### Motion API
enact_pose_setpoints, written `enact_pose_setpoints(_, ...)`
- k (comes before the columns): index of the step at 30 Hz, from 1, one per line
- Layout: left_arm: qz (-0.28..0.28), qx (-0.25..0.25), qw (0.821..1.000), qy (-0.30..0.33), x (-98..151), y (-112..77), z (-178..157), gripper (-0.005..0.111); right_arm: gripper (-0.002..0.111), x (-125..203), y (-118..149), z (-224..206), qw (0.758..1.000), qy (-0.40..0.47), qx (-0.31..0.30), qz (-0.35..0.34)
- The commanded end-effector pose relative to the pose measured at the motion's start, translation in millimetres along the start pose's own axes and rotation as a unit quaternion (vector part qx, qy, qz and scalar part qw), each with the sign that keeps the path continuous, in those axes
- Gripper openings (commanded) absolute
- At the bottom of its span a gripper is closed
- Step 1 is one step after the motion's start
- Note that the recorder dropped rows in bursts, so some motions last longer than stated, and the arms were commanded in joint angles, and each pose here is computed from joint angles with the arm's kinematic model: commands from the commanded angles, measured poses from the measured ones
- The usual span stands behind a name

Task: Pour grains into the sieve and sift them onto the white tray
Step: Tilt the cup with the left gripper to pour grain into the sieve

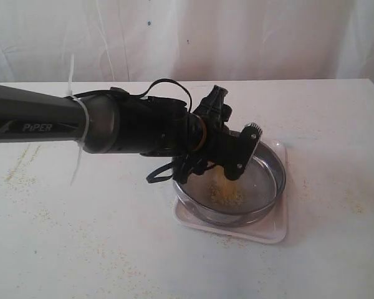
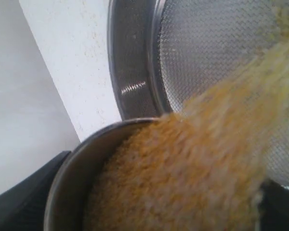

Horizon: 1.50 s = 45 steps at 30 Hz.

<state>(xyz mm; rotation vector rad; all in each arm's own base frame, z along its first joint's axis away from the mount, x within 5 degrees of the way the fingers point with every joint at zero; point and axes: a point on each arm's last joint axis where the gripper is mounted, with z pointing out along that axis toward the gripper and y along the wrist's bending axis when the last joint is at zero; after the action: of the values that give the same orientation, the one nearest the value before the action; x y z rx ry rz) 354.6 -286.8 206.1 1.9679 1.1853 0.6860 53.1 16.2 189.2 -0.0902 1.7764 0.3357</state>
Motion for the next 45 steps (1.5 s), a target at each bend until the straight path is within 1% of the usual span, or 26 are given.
enact_pose_setpoints(1,0.097,0.005,0.995,0.021,1,1.2,-1,0.000,0.000,1,0,0,1.000,-0.002,-0.003,0.001)
enact_pose_setpoints(3,0.141,0.006,0.990,0.023,1,1.2,-1,0.000,0.000,1,0,0,1.000,-0.002,-0.003,0.001)
enact_pose_setpoints(6,0.161,0.004,0.987,0.024,2,1.7,-1,0.000,0.000,1,0,0,1.000,-0.002,-0.003,0.001)
enact_pose_setpoints(9,0.194,0.005,0.981,0.026,2,1.5,0,0.000,0.000,1,0,0,1.000,-0.002,-0.003,0.001)
enact_pose_setpoints(14,0.284,0.006,0.958,0.029,2,1.9,0,0.000,0.000,1,0,0,1.000,-0.002,-0.003,0.001)
enact_pose_setpoints(19,0.344,0.010,0.938,0.039,4,2.1,0,0.000,0.000,1,0,0,1.000,-0.002,-0.003,0.001)
enact_pose_setpoints(24,0.374,0.011,0.926,0.046,4,2.5,-1,0.000,0.000,1,0,0,1.000,-0.002,-0.003,0.001)
enact_pose_setpoints(29,0.387,0.013,0.920,0.057,4,2.8,-2,0.000,0.000,1,0,0,1.000,-0.002,-0.003,0.001)
enact_pose_setpoints(37,0.417,0.007,0.907,0.062,-7,3.1,-5,0.000,0.000,1,0,0,1.000,-0.002,-0.003,0.001)
enact_pose_setpoints(40,0.436,0.004,0.897,0.074,-10,4.0,-7,0.000,0.000,1,0,0,1.000,-0.002,-0.003,0.001)
enact_pose_setpoints(45,0.460,-0.018,0.883,0.092,-21,7.3,-12,0.000,0.000,1,0,0,1.000,-0.002,-0.003,0.001)
